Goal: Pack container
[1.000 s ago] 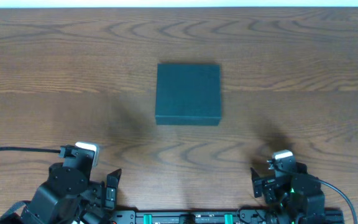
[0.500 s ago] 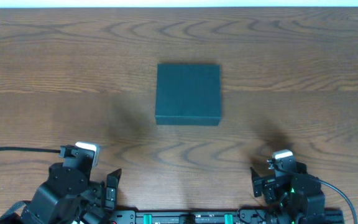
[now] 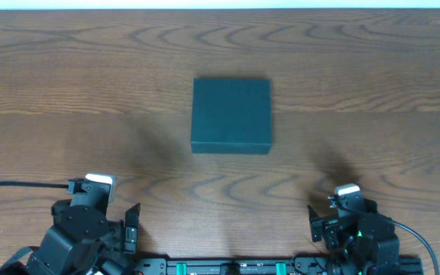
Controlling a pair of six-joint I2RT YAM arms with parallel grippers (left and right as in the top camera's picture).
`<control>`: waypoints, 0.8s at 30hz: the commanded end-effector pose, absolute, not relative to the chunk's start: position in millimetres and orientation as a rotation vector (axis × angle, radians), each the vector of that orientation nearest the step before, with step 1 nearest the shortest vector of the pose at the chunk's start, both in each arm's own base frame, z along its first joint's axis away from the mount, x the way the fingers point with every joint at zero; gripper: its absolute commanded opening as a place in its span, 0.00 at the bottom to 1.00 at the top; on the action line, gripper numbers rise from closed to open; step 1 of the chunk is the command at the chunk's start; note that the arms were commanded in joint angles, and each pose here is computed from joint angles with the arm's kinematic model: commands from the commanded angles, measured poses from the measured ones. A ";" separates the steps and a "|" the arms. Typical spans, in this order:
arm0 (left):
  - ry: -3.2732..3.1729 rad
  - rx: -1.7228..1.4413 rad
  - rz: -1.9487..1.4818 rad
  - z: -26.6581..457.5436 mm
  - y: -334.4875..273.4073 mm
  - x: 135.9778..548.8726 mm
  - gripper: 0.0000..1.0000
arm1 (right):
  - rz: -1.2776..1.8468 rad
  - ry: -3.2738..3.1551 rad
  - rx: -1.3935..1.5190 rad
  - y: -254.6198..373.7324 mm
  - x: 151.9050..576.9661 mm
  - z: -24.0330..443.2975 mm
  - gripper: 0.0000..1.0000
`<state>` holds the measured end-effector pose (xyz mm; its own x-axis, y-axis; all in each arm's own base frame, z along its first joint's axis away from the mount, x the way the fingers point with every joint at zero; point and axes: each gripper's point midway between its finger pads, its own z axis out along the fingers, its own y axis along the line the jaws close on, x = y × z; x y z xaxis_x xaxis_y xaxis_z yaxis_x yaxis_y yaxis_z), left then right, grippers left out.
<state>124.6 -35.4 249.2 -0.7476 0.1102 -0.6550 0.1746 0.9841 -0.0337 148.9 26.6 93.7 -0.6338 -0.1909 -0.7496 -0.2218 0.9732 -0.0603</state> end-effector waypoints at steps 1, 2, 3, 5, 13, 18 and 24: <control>2.399 0.118 -0.090 241.6 -25.7 127.4 0.95 | 0.062 2.277 -0.270 27.2 148.3 92.1 0.99; 2.392 0.085 -0.111 237.7 -25.9 128.0 0.95 | 0.062 2.277 -0.271 27.3 148.3 92.1 0.99; 2.371 0.043 -0.116 236.7 -24.3 131.4 0.95 | 0.062 2.277 -0.270 27.2 148.3 92.1 0.99; 2.286 -0.054 -0.147 237.1 -22.9 144.0 0.95 | 0.062 2.277 -0.271 27.3 148.3 92.1 0.99; 2.235 -0.231 -0.175 159.1 -15.8 158.7 0.95 | 0.062 2.277 -0.271 27.3 148.3 92.1 0.99; 2.239 -0.266 -0.201 128.2 -15.6 154.1 0.95 | 0.062 2.277 -0.271 27.3 148.3 92.1 0.99; 2.284 -0.221 -0.176 105.5 -13.5 141.9 0.95 | 0.062 2.277 -0.271 27.3 148.3 92.1 0.99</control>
